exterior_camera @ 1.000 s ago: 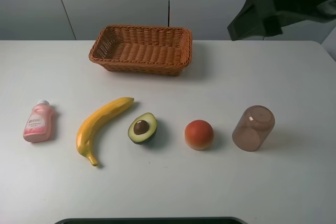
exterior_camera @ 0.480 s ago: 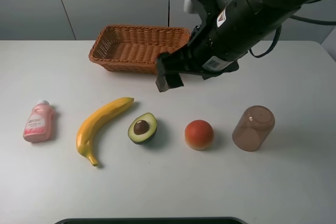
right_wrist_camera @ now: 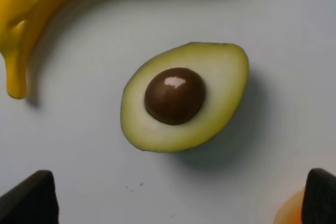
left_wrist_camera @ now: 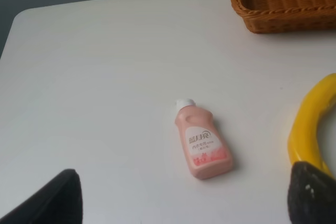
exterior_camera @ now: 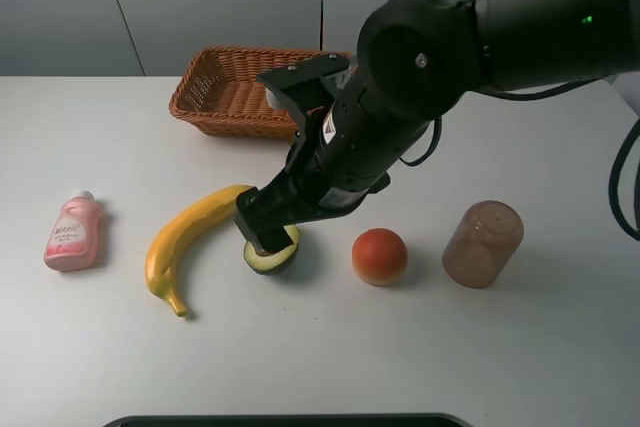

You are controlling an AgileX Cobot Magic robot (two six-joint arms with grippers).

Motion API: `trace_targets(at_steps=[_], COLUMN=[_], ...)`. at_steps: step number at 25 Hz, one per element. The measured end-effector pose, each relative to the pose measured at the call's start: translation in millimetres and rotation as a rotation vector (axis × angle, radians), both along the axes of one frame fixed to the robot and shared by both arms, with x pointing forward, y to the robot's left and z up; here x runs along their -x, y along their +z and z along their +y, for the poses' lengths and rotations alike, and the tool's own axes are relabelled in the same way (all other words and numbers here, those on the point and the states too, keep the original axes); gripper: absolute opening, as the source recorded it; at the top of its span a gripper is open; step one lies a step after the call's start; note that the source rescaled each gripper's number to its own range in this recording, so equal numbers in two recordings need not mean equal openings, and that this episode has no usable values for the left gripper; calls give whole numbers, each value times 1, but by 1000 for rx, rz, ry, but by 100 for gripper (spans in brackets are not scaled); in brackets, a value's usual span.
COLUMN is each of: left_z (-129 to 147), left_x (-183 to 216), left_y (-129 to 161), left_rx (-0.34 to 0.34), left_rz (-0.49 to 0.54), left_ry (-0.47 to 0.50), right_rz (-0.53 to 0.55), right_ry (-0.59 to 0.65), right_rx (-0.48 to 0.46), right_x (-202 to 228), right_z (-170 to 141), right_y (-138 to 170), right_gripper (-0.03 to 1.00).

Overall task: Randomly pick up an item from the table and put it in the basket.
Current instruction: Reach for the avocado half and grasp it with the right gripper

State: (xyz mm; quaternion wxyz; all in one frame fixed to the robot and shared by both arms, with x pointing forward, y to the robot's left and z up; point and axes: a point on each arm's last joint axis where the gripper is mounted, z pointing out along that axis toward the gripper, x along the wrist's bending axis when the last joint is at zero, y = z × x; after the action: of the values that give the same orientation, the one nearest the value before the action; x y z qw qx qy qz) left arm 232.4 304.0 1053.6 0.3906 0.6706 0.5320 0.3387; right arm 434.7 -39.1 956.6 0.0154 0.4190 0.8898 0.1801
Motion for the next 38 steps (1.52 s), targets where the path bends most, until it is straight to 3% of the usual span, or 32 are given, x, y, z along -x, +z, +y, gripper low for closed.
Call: trace_targets(at_steps=[5,10,22,38], left_z=[0,0,0,0], left_x=[0,0,0,0], left_y=[0,0,0,0], left_rx=[0,0,0,0], left_rz=[0,0,0,0], left_ry=[0,0,0,0], right_rz=[-4,36,141,189], right_ry=[-17,-140,-395,-432], right_rx=[-21,-51,53,113], right_x=[-8,-23,-39,-38], right_z=[13,34,48,48], right_y=[-6,-13,-44,-69], right_gripper=[100,100,100,100])
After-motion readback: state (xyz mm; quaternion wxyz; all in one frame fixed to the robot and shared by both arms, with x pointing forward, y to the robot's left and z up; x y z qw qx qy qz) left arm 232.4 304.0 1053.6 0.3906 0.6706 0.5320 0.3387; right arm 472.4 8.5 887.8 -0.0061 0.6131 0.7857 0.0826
